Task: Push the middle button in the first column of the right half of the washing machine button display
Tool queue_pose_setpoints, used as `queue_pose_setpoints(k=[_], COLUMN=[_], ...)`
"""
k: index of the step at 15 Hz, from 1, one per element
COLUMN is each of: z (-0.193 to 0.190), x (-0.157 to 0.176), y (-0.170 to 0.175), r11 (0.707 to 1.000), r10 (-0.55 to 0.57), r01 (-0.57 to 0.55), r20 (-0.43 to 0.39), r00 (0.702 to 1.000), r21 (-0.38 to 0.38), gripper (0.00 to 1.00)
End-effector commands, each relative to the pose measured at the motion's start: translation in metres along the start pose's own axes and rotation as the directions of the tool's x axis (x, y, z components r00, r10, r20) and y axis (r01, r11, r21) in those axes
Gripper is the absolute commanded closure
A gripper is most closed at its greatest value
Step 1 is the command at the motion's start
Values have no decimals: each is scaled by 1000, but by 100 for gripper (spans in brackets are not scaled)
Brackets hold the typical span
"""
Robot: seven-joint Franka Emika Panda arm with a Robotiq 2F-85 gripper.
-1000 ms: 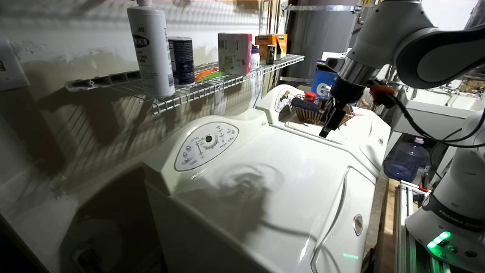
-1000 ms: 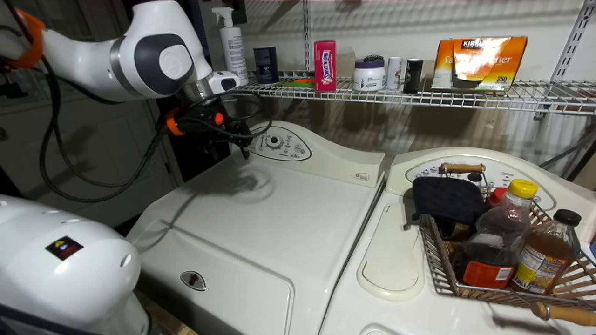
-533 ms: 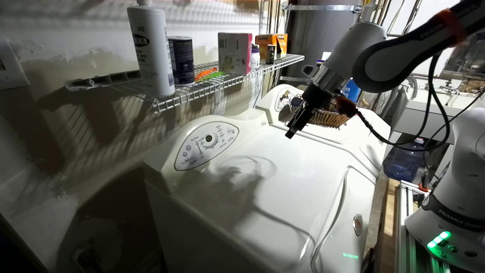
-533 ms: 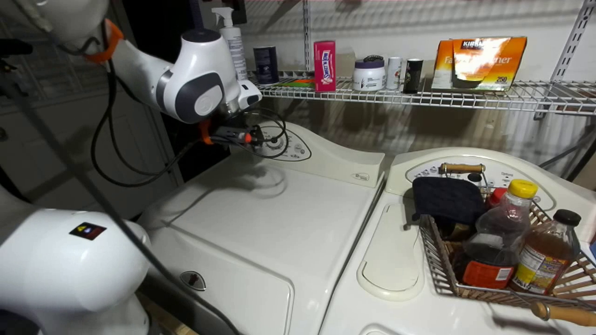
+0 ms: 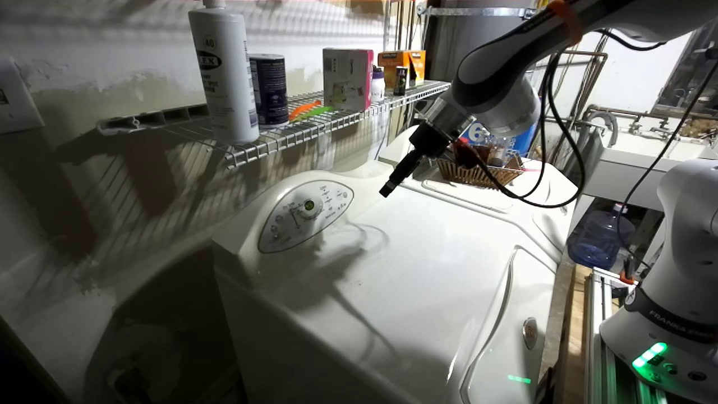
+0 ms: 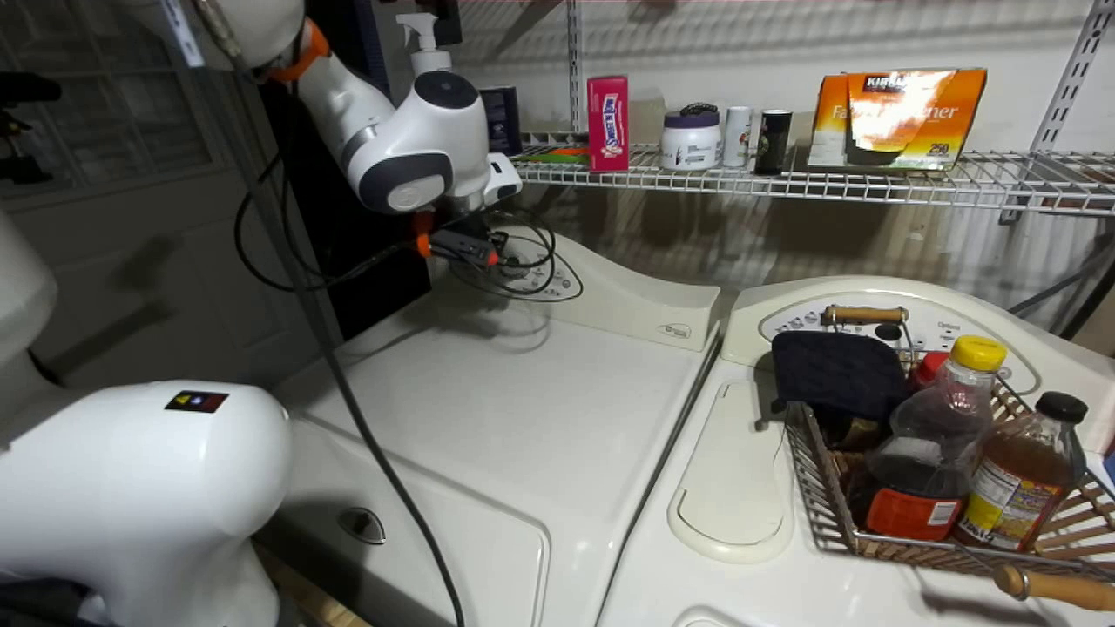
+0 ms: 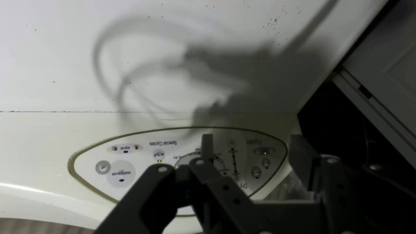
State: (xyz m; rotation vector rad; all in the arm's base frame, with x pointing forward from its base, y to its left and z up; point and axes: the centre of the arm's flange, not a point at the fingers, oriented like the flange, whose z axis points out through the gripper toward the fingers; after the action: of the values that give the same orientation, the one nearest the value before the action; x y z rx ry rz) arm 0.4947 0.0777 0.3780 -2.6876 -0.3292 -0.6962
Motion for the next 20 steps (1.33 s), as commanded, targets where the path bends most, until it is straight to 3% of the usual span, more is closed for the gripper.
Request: queue_pose_setpoints(k=[1,6,20], z=[33,59,131], x=[33,50,60], y=[34,51,95], r11=[998,991,979], r10=[45,92,199], r01=[-43,-79,-192], r20=[-50,-117,-144], r00=[998,989,969], r21=[43,109,62], gripper=[66,99,100])
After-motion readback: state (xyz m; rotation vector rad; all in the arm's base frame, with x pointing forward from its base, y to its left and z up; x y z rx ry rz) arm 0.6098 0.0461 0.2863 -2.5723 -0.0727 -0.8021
